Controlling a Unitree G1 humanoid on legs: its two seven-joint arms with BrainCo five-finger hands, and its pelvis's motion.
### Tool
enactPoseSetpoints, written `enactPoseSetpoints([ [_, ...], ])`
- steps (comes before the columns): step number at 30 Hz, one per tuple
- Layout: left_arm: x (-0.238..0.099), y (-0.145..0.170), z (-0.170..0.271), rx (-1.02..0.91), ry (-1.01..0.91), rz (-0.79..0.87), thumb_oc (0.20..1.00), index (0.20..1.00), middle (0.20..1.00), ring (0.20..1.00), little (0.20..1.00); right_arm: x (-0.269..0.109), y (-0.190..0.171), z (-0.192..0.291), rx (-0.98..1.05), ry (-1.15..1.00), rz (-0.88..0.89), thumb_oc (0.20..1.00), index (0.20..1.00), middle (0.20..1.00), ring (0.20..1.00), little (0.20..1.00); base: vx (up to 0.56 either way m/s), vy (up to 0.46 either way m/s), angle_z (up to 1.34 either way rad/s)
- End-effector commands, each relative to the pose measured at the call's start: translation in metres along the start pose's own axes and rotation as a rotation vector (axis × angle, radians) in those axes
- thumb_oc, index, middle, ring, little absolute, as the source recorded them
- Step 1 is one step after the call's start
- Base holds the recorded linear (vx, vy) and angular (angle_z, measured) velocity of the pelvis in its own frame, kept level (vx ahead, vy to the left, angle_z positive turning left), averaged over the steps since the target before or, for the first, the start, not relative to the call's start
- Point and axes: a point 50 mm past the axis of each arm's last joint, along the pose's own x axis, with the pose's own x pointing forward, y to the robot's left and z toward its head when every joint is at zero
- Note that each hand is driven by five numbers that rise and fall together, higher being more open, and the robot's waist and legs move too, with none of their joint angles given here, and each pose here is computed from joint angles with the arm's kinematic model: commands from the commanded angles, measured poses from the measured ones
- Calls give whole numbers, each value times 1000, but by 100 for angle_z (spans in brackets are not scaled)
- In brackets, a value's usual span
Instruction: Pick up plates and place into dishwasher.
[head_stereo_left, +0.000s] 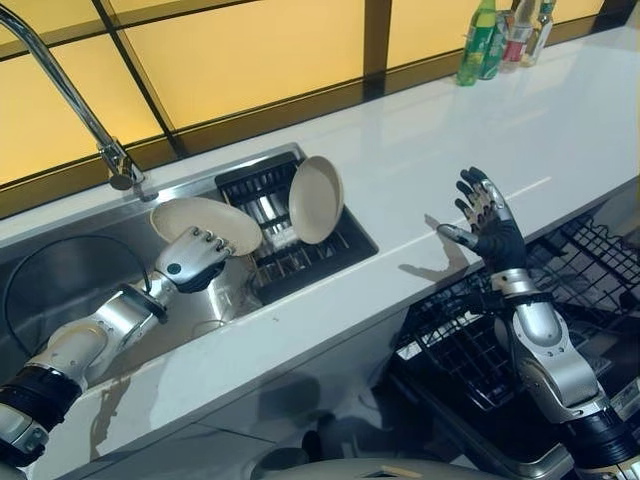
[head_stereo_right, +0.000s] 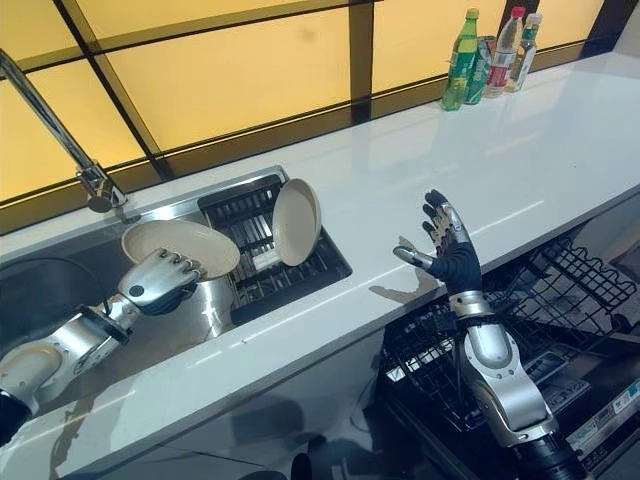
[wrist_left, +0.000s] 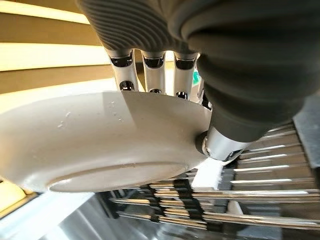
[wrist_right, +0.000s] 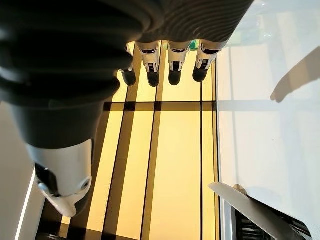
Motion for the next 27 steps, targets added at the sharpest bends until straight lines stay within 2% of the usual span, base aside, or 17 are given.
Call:
enactPoseSetpoints([
  [1,-1,24,-43,133,149,127,200,200,200,200,200,-3,-5,12,22,-61,-6,1000,1000,1000,1000,1000,0,0,0],
  [8,1,33,-43,137,117,180,200,200,200,200,200,-5,-6,12,22,-63,-5,1000,1000,1000,1000,1000,0,0,0],
  [13,3,56,-45,57,112,327,200,200,200,200,200,-4,-8,21,14,-107,0,1000,1000,1000,1000,1000,-41,-16,0],
  [17,10,87,-27,-195,54,470,200,200,200,200,200,0,-7,40,-4,-224,9,1000,1000,1000,1000,1000,-64,-33,3],
  [18,10,88,-27,-201,54,469,200,200,200,200,200,0,-7,41,-2,-227,10,1000,1000,1000,1000,1000,-69,-40,5],
  [19,12,95,-16,-321,16,500,200,200,200,200,200,2,-4,49,-12,-275,19,1000,1000,1000,1000,1000,-70,-38,10],
  [22,14,111,6,-540,-89,532,200,200,200,200,200,5,2,66,-60,-373,49,1000,1000,1000,1000,1000,-91,-52,23],
  [27,15,145,27,-796,-291,531,200,200,200,200,200,11,14,87,-136,-460,126,1000,1000,1000,1000,1000,-102,-56,19],
])
